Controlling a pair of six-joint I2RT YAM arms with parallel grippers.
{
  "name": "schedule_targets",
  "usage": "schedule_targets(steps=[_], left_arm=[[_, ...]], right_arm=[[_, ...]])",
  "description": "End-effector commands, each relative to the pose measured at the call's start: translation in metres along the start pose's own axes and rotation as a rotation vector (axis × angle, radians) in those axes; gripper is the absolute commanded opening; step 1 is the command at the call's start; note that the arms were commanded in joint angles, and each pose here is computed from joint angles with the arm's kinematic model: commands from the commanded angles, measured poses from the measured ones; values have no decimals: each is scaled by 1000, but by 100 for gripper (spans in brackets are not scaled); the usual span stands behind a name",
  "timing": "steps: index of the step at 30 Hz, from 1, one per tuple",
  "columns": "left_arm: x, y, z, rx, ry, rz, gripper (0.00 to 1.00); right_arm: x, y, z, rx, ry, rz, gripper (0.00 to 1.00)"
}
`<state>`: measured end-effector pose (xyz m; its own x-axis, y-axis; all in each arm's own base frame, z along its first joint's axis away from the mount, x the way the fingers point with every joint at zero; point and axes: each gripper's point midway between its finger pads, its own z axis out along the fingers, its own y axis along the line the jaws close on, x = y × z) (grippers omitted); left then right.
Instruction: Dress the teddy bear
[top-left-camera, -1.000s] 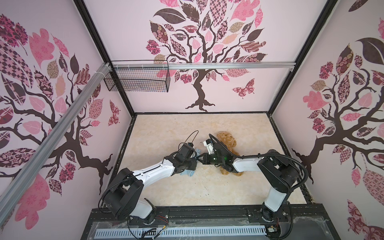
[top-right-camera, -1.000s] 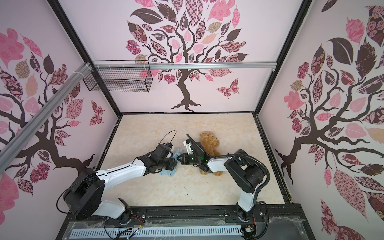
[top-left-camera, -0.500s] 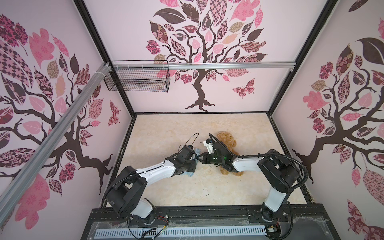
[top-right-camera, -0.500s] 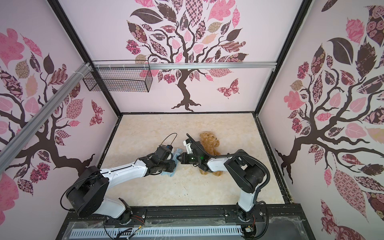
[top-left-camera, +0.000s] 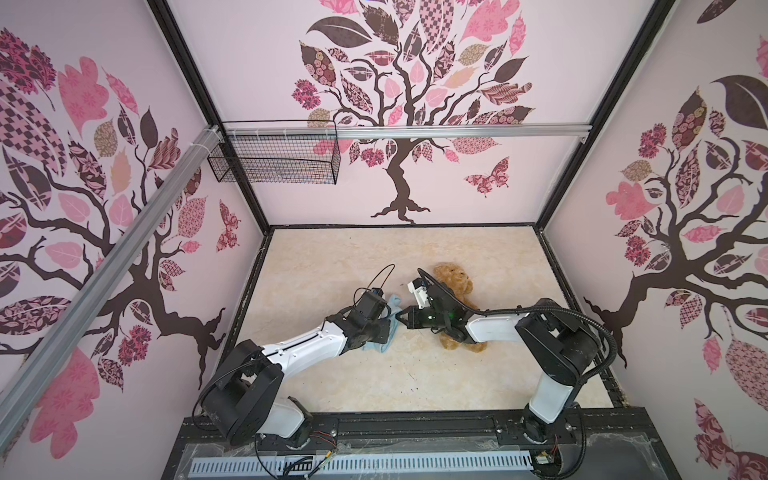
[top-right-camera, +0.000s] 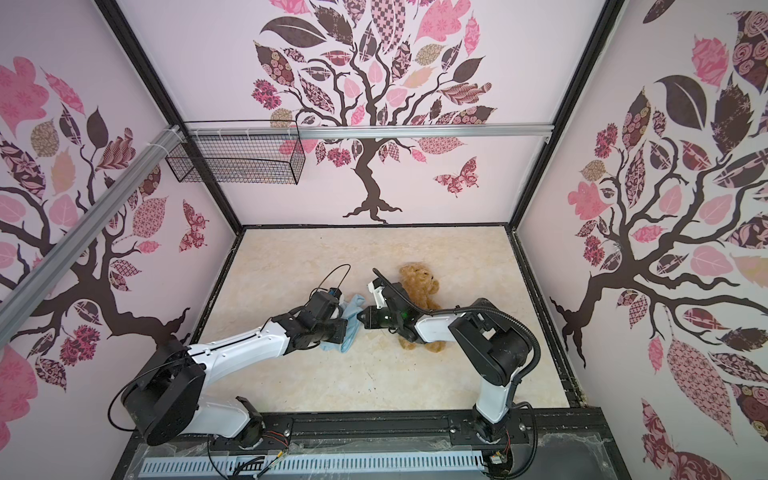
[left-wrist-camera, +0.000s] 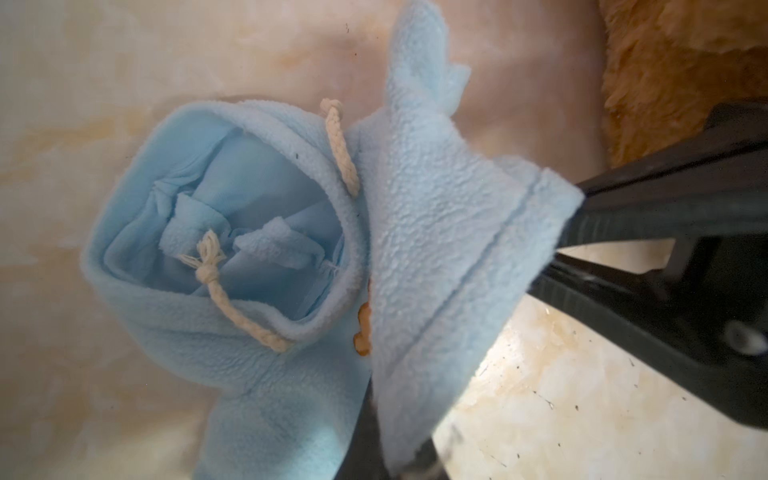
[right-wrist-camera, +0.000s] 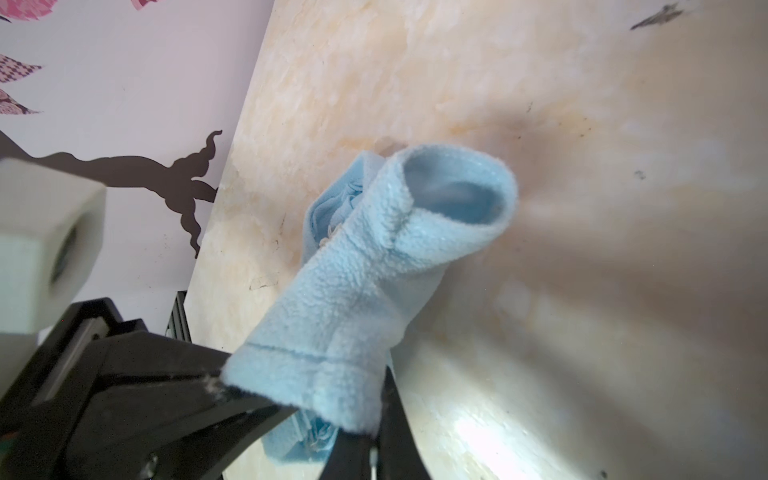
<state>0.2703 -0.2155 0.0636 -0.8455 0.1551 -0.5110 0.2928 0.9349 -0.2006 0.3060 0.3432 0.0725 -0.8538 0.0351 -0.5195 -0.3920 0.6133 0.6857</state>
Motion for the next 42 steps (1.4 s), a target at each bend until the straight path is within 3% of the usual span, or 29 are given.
schedule_targets(steps=[1, 5, 12, 16, 17, 19, 22, 25, 42], left_arm=[[-19, -1, -9, -19, -19, 16, 0], [-26, 3, -12, 1, 1, -26, 0], [-41, 5, -19, 105, 3, -148, 0], [-46, -1, -23, 131, 21, -174, 0], [-46, -3, -22, 138, 27, -184, 0], [-47, -4, -22, 144, 30, -194, 0], [-47, -6, -20, 150, 42, -192, 0], [-44, -10, -18, 170, 59, -183, 0], [-43, -14, -21, 197, 57, -165, 0]], right_arm=[[-7, 7, -10, 11, 2, -67, 16], [-11, 26, -28, -16, 12, -111, 35], [-34, 45, -92, 36, -95, -184, 55], [-65, 1, -139, 223, -202, -140, 68], [-72, -16, -152, 273, -231, -112, 82], [-83, -51, -174, 361, -277, -47, 98], [-95, -94, -196, 496, -328, 10, 100], [-104, -117, -190, 593, -314, 31, 100], [-128, -162, -117, 551, -257, 234, 100]])
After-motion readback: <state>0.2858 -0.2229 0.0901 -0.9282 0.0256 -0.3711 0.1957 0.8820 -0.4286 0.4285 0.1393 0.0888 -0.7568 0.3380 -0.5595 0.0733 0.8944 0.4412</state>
